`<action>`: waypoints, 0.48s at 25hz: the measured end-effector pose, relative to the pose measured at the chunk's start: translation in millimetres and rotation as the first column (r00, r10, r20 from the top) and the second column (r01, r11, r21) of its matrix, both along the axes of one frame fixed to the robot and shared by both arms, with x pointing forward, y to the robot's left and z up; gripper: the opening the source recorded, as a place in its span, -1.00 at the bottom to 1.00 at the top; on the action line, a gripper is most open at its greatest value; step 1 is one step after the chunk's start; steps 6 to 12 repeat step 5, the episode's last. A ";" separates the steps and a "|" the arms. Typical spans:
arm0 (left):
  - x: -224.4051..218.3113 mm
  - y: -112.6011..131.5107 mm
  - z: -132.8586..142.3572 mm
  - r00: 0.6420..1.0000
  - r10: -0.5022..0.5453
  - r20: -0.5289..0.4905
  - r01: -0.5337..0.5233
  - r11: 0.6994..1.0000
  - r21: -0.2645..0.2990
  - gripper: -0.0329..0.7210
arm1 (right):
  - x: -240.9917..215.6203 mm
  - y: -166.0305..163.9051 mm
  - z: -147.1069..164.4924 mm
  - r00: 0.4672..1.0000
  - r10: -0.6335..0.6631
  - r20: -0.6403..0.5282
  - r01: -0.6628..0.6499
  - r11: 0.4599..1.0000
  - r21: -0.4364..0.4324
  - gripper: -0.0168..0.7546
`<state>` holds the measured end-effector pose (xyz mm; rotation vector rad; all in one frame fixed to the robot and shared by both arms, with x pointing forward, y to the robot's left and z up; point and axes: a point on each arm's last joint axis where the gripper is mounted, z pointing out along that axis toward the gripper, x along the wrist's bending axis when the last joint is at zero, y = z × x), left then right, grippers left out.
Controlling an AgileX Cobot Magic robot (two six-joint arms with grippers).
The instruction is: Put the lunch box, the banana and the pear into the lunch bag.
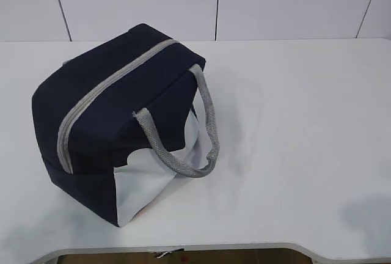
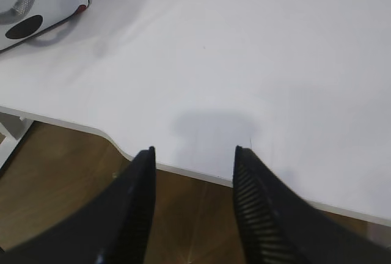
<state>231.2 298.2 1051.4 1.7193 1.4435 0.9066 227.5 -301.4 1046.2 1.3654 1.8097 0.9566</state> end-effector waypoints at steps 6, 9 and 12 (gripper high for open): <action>0.0 0.0 0.0 1.000 0.000 0.000 0.000 1.000 0.000 -0.28 | 0.0 0.0 0.0 1.000 0.000 0.000 0.000 1.000 0.000 -0.03; 0.0 0.0 0.0 1.000 0.000 0.000 0.000 1.000 0.000 -0.28 | 0.0 0.0 0.0 1.000 0.000 0.000 0.000 1.000 0.000 -0.03; 0.0 0.0 0.0 1.000 0.000 0.000 0.000 1.000 0.000 -0.28 | 0.0 0.0 0.0 1.000 0.000 0.000 0.000 1.000 0.000 -0.03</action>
